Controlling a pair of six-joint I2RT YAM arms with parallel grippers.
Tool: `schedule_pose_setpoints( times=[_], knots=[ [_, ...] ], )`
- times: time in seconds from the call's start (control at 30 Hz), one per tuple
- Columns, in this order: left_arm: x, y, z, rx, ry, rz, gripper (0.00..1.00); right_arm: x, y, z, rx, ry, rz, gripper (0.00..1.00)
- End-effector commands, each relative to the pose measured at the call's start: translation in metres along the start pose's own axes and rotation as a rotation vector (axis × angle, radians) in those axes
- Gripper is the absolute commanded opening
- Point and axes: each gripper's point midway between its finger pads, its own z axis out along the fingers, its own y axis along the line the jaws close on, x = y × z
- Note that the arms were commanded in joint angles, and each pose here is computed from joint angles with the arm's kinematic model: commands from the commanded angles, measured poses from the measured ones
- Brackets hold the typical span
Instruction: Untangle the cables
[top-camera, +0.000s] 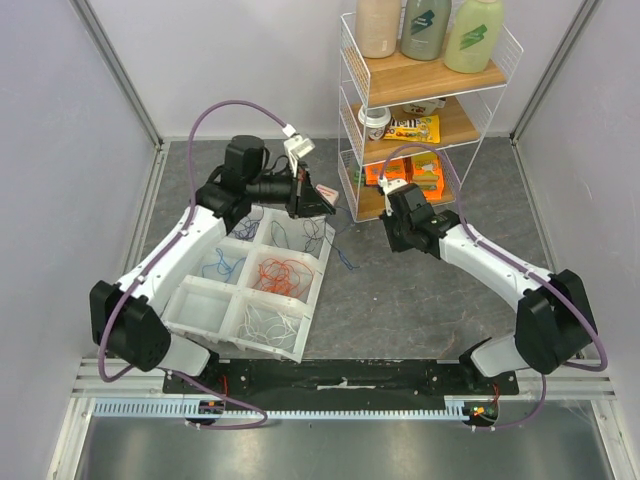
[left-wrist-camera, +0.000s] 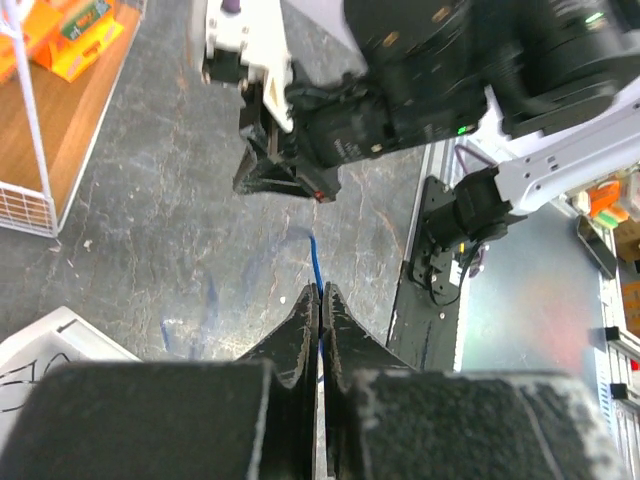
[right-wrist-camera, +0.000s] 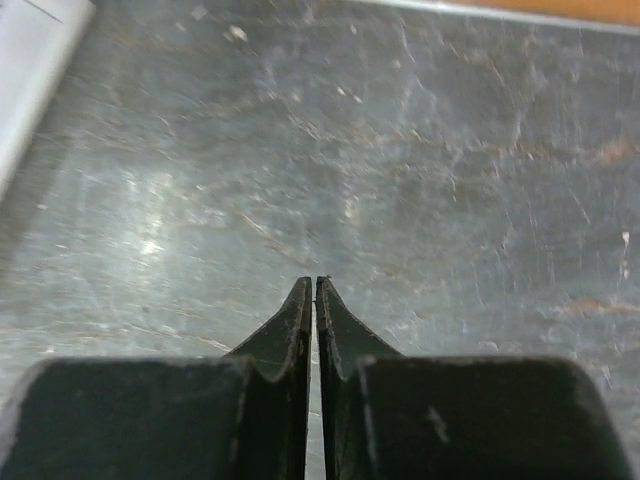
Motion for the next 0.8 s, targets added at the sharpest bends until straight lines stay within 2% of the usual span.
schedule_pose_setpoints(
  times=[0.0, 0.13, 0.17, 0.23, 0.33, 0.37, 0.5, 0.63, 0.77],
  knots=[
    [-0.042, -0.030, -0.029, 0.028, -0.107, 0.057, 0.02, 0.013, -0.020, 0.005, 0.092, 0.019, 0.025, 0.10],
    [-0.055, -0.014, -0.045, -0.119, -0.156, 0.043, 0.02, 0.017, -0.011, 0.006, 0.021, 0.037, 0.002, 0.13],
    [-0.057, -0.009, -0.049, -0.152, -0.165, 0.025, 0.02, 0.013, 0.004, 0.002, -0.078, 0.020, -0.034, 0.17],
    [-0.064, 0.000, -0.052, -0.206, -0.189, -0.019, 0.02, 0.001, 0.041, -0.011, -0.306, -0.033, -0.089, 0.36],
    [-0.069, 0.016, -0.055, -0.296, -0.210, -0.104, 0.02, -0.014, 0.069, -0.031, -0.477, -0.062, -0.110, 0.52],
    [-0.068, 0.024, -0.057, -0.342, -0.209, -0.145, 0.02, -0.018, 0.075, -0.036, -0.514, -0.068, -0.115, 0.54],
    [-0.069, 0.053, -0.068, -0.511, -0.209, -0.367, 0.02, -0.035, 0.080, -0.052, -0.545, -0.111, -0.119, 0.59],
    [-0.056, 0.068, -0.068, -0.563, -0.134, -0.566, 0.02, -0.052, 0.084, -0.064, -0.564, -0.155, -0.116, 0.59],
    [-0.043, 0.073, -0.061, -0.557, -0.062, -0.663, 0.02, -0.069, 0.085, -0.076, -0.562, -0.200, -0.114, 0.60]
  ],
)
